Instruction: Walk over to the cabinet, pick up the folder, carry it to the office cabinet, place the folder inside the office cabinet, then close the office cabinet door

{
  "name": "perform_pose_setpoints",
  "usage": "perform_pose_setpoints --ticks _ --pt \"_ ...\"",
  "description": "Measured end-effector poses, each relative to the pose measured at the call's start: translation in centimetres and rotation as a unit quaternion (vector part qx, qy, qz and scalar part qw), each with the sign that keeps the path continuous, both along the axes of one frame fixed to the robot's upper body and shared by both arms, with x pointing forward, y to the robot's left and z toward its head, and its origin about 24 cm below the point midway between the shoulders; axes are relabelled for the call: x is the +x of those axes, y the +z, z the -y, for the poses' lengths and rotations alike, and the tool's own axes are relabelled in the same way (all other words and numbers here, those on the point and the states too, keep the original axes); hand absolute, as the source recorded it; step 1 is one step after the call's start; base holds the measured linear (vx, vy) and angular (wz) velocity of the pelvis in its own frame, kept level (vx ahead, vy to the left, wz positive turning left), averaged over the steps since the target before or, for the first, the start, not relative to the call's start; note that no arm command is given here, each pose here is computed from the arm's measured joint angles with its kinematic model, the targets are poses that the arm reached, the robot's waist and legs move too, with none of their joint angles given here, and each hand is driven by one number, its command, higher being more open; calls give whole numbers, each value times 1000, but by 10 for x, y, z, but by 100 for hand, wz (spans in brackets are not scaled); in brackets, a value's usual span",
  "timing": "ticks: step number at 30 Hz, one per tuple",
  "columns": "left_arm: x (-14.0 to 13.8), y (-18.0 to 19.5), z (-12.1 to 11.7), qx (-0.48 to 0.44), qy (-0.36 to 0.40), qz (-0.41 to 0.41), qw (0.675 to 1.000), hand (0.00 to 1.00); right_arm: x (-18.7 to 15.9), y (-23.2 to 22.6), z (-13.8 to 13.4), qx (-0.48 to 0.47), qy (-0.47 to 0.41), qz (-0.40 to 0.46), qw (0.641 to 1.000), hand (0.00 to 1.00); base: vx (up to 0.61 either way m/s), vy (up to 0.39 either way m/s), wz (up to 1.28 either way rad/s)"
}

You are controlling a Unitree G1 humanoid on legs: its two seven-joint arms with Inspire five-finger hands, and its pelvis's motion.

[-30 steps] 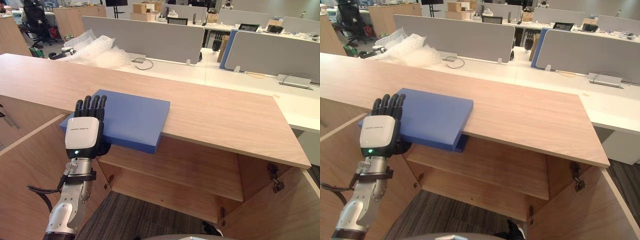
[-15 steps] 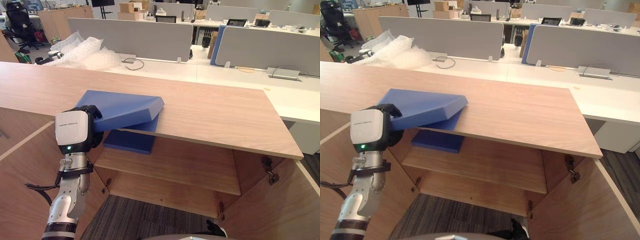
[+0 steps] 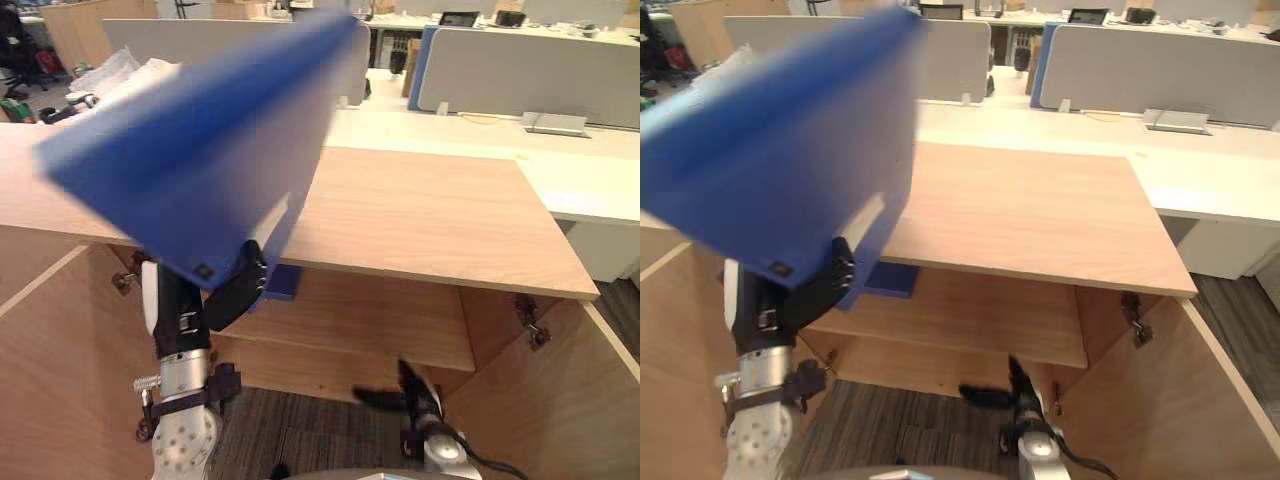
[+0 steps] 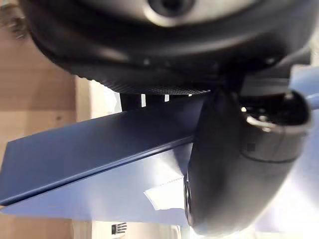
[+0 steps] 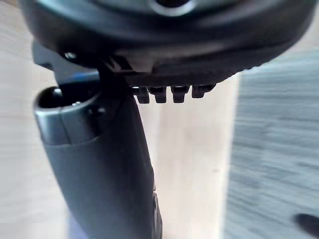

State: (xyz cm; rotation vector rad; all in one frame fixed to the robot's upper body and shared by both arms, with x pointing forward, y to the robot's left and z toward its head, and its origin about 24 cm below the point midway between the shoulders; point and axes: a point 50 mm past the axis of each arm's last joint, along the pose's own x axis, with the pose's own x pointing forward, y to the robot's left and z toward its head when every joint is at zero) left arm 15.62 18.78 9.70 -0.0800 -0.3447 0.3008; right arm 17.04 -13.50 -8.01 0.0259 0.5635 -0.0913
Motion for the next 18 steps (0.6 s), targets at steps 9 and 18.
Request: perform_pose_setpoints --ticks 9,18 --pt "-22 -16 -3 -241 -3 -2 971 0 6 79 2 -1 -57 195 979 100 24 23 -10" --pt "-22 -22 9 -289 -14 -21 957 0 -17 85 4 17 -99 187 977 100 -1 24 -11"
